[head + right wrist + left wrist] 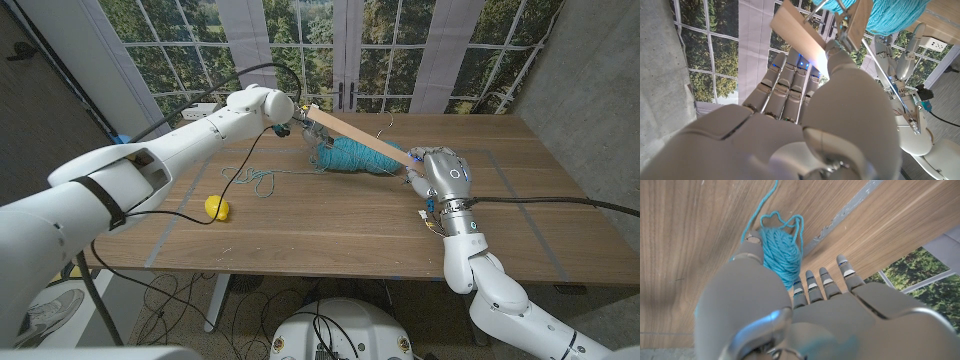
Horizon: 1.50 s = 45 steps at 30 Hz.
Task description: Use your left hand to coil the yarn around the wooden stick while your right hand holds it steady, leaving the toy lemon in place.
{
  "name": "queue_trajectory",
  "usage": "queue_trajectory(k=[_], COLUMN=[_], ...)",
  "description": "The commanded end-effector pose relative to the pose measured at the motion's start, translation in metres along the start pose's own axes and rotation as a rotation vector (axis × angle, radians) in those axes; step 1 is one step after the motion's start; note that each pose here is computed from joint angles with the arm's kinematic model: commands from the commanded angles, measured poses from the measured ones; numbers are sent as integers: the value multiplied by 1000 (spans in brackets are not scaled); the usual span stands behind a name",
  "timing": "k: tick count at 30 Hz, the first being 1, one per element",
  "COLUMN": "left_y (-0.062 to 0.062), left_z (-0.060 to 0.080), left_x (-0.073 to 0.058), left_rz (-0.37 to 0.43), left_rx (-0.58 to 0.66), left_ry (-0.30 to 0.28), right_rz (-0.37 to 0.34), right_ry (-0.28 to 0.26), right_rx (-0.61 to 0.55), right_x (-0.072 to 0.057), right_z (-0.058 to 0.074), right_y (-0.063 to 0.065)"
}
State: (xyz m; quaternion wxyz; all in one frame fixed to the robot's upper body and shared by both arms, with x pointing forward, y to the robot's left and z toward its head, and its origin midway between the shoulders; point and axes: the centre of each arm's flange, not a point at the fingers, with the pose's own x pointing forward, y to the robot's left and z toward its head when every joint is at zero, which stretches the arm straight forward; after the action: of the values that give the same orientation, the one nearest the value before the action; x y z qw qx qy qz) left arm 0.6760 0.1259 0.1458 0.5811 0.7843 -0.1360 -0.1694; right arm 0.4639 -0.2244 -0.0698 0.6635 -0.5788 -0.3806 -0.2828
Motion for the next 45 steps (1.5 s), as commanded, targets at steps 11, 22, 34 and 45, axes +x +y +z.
queue_trajectory(k=[11,22,34,45], left_y=[8,11,6,19], left_z=[-2,14,23,37], left_x=[-16,-8,-3,-15], left_rz=[120,50,-28,119], left_rx=[-68,-121,-73,-88], left_ry=[-24,-96,-57,-150], right_rz=[3,7,5,14], right_ry=[-2,9,6,3], right_rx=[11,13,21,22], right_x=[-1,-5,-8,-9], right_z=[4,0,-4,-7], right_y=[-4,-4,-5,-3])
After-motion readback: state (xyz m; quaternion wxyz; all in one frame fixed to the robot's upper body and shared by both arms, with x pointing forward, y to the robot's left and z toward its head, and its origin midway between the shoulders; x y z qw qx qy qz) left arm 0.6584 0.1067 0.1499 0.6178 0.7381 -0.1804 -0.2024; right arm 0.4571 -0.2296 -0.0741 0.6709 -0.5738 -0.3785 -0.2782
